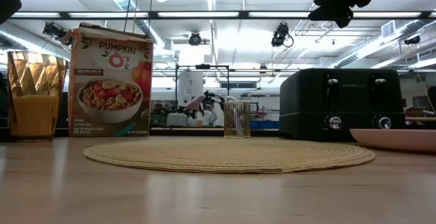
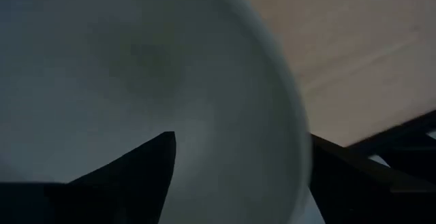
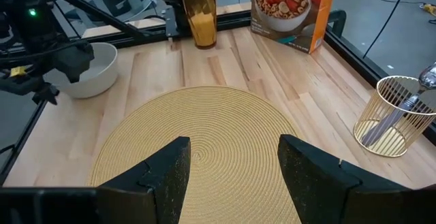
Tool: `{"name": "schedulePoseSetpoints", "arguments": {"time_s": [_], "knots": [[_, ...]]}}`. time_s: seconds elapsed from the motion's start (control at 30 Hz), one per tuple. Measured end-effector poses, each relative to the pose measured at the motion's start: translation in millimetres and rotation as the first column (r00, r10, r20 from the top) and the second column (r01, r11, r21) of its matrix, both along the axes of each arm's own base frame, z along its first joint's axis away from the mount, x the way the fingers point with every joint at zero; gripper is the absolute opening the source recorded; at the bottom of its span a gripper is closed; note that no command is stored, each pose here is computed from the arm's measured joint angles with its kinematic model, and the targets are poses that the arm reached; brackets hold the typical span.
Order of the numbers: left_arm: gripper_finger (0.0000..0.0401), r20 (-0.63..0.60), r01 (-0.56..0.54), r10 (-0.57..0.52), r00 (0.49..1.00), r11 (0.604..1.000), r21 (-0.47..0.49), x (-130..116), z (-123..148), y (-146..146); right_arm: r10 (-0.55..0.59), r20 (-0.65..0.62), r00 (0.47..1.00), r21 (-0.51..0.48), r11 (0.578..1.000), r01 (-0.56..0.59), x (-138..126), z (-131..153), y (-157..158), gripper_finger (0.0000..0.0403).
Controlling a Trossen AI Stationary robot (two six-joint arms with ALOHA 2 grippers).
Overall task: Arrange a breakfast setting
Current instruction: Put the gray bowl on the table mat
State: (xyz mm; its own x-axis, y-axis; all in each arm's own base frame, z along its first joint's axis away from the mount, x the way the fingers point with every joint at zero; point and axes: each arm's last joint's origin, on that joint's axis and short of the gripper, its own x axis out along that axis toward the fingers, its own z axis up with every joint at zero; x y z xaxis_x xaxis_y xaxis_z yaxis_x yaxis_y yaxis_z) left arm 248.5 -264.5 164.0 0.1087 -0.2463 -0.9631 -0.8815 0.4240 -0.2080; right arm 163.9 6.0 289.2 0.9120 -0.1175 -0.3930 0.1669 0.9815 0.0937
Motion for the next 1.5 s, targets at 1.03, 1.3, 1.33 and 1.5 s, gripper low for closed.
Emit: {"name": "schedulePoseSetpoints", "arguments": {"time_s": [1.03,1.3,1.33,1.5], "knots": [[0.001,0.138,0.294,-0.302,0.943,0.953,0.075,15.2,42.3,30.6,-0.039,-0.124,0.991,0.02,0.999,0.042,-13.8,22.9,-14.9,0.0228],[0.0007,0.117,0.353,-0.379,0.918,0.915,0.198,32.0,64.1,51.9,-0.086,-0.149,0.985,-0.008,0.996,0.086,-29.4,37.4,-19.7,0.0228],[0.0007,0.13,0.358,-0.391,0.911,0.908,0.218,35.8,68.0,54.7,-0.09,-0.143,0.986,-0.008,0.996,0.09,-30.6,38.1,-20.1,0.0228],[0.0007,0.177,0.432,-0.505,0.845,0.839,0.331,56.0,82.9,74.4,-0.097,-0.133,0.986,-0.009,0.995,0.096,-36.1,39.5,-20.4,0.0228]]}}
